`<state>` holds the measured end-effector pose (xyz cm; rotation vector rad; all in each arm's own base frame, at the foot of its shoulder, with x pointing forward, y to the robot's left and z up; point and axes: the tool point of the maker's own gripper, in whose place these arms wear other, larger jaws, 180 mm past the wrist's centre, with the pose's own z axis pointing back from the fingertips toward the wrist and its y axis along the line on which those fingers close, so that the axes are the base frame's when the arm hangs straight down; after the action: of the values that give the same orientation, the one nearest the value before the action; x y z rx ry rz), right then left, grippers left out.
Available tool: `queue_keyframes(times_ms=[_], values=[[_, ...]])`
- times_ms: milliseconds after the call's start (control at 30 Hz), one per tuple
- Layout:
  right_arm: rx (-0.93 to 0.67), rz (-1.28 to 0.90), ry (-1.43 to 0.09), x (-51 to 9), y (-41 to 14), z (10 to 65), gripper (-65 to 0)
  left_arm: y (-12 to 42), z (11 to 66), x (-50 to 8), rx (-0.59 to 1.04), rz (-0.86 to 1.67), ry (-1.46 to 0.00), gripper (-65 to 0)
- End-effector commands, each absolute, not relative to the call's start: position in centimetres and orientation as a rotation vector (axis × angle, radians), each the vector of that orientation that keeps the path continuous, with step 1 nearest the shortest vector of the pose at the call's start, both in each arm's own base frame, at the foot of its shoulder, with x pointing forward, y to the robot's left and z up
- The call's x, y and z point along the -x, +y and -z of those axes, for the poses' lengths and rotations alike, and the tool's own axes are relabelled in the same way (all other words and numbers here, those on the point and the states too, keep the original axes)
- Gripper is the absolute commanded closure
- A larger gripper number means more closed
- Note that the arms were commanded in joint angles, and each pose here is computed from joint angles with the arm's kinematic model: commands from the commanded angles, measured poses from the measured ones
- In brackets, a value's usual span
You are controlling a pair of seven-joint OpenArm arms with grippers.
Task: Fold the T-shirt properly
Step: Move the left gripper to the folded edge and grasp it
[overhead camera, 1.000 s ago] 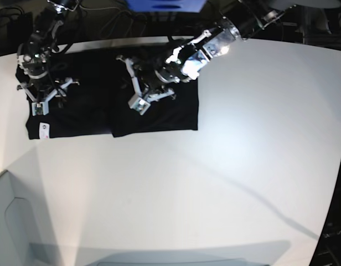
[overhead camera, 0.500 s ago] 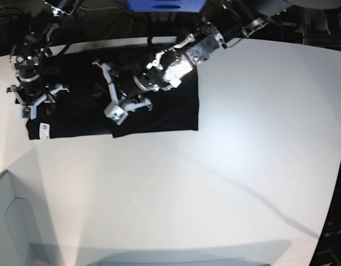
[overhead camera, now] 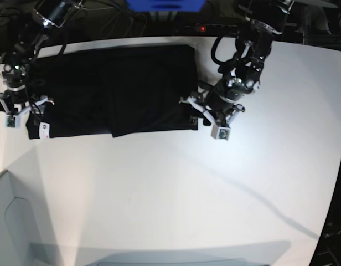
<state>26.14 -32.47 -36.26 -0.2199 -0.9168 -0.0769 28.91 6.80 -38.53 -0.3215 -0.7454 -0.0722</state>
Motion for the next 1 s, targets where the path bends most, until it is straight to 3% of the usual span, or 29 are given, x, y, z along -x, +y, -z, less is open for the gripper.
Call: queue_keyframes(times_ms=[0,400,733,967], values=[[0.237,0.068,-0.938,-26.4,-33.4,35.5,-44.4,6.9,38.3,-29.4,0.321,0.073,-0.765,-26.2],[0.224,0.076,-0.874,-24.8,-33.8,37.6,-44.4,6.7,41.4,-29.8,0.313,0.025,-0.689,-26.2],[0.302,0.008,-0.968,-25.3,-33.5,32.9,-44.5,6.4,41.2,-29.9,0.318,0.023,-0.693,-26.2],[0.206,0.040,-0.870,-23.8,-32.4,37.5,-44.6,6.7,41.1,-29.8,0.315,0.025,-0.696,-26.2]])
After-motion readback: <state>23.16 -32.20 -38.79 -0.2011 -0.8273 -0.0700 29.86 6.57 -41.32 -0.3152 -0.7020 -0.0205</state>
